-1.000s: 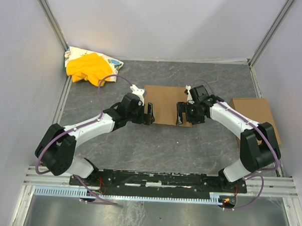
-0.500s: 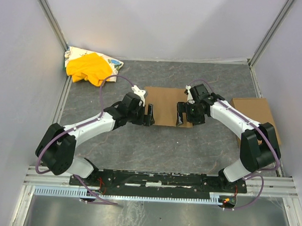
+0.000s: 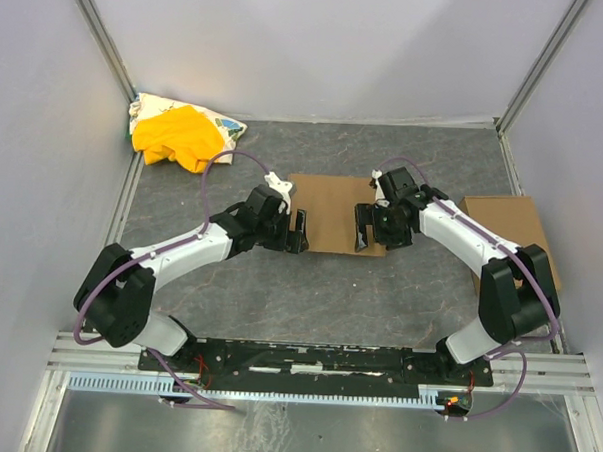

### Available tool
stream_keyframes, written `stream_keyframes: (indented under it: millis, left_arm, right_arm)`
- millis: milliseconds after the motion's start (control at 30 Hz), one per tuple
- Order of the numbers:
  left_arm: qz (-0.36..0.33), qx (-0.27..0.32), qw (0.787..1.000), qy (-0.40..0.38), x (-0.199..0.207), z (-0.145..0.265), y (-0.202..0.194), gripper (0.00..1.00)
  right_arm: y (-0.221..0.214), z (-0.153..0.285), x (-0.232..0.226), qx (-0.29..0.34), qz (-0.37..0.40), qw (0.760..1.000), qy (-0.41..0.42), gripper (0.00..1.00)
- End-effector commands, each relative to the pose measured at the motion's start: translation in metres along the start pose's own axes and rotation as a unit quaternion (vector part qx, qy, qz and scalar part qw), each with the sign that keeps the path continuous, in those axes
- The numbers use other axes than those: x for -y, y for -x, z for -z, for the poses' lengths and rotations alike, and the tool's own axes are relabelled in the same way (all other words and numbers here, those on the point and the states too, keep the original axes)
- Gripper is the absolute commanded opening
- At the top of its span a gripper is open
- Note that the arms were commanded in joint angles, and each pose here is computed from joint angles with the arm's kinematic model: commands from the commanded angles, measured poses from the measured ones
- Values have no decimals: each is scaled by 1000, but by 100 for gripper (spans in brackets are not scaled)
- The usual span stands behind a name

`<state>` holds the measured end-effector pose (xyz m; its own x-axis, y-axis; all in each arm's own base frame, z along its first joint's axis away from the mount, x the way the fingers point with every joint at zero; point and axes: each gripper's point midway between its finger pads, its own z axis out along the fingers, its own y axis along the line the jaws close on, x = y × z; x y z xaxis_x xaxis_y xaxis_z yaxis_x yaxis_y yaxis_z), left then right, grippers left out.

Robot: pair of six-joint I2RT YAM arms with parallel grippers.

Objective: Fold the paper box

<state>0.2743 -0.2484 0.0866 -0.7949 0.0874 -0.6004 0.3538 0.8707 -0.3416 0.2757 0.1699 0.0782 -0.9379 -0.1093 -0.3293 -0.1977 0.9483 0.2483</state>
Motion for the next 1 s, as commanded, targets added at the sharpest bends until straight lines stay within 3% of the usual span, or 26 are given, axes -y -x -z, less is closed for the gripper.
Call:
stream_keyframes:
  millis: [0,533,967]
  left_arm:
    - [-26,15,999,-19,10,1,13,87]
    - [-21,5,1000,-21,8,0,3,86]
    - [-5,-19,997,-78,26,-1,-9,78]
  right_arm:
    - [8,-5,0,15,11,1000,-4,92]
    - [0,-4,5,17,13,1000,-12,91]
    - [3,4,-2,28,11,1000,4,91]
